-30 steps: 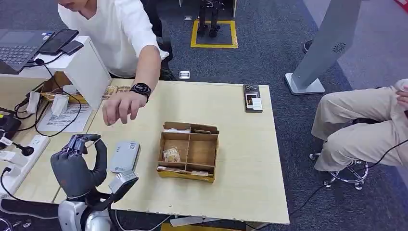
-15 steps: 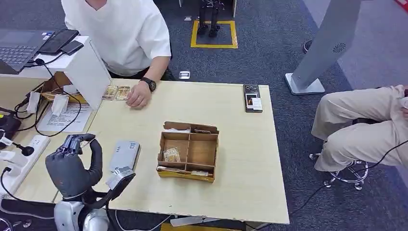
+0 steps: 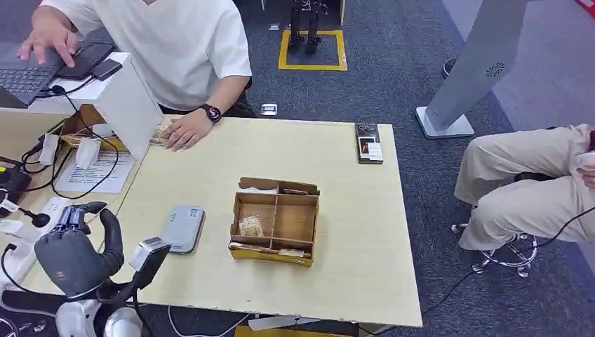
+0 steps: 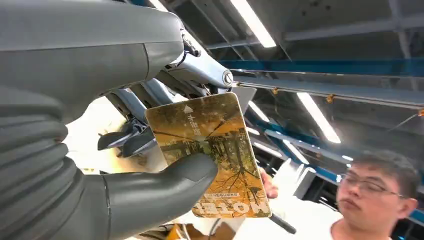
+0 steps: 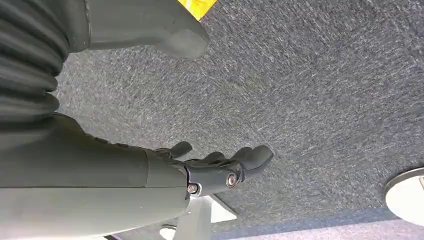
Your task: Pass the card to the sensor for recognition and then transmit it.
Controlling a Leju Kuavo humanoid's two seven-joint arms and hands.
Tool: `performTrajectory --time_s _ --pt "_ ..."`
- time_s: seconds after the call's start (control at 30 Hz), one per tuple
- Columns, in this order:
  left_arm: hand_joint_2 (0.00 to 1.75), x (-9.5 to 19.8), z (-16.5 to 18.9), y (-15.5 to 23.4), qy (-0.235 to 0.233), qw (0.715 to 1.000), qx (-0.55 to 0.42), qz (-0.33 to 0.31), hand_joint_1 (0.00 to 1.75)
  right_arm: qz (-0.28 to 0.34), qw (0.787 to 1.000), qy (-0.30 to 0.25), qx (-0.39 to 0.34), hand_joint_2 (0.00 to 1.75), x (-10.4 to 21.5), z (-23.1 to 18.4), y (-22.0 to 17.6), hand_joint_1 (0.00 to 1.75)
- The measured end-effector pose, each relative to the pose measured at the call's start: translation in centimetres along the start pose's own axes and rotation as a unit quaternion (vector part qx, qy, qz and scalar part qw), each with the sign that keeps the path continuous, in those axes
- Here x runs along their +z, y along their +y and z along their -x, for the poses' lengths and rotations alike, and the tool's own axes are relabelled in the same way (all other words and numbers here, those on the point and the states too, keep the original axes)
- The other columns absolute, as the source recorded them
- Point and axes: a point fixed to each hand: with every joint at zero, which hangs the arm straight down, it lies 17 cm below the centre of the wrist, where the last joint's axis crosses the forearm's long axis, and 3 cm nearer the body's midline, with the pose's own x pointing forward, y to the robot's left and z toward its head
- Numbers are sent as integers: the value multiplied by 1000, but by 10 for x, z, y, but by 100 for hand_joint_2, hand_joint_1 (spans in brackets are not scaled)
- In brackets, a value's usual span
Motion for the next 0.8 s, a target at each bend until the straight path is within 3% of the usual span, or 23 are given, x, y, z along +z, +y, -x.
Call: performTrajectory --time_s 0.4,0.8 --pt "175 8 18 -16 37 998 -38 29 175 1 1000 2 -2 175 0 0 0 0" --pt "175 20 13 -34 21 998 -33 55 175 1 1000 3 -3 175 0 1 0 0"
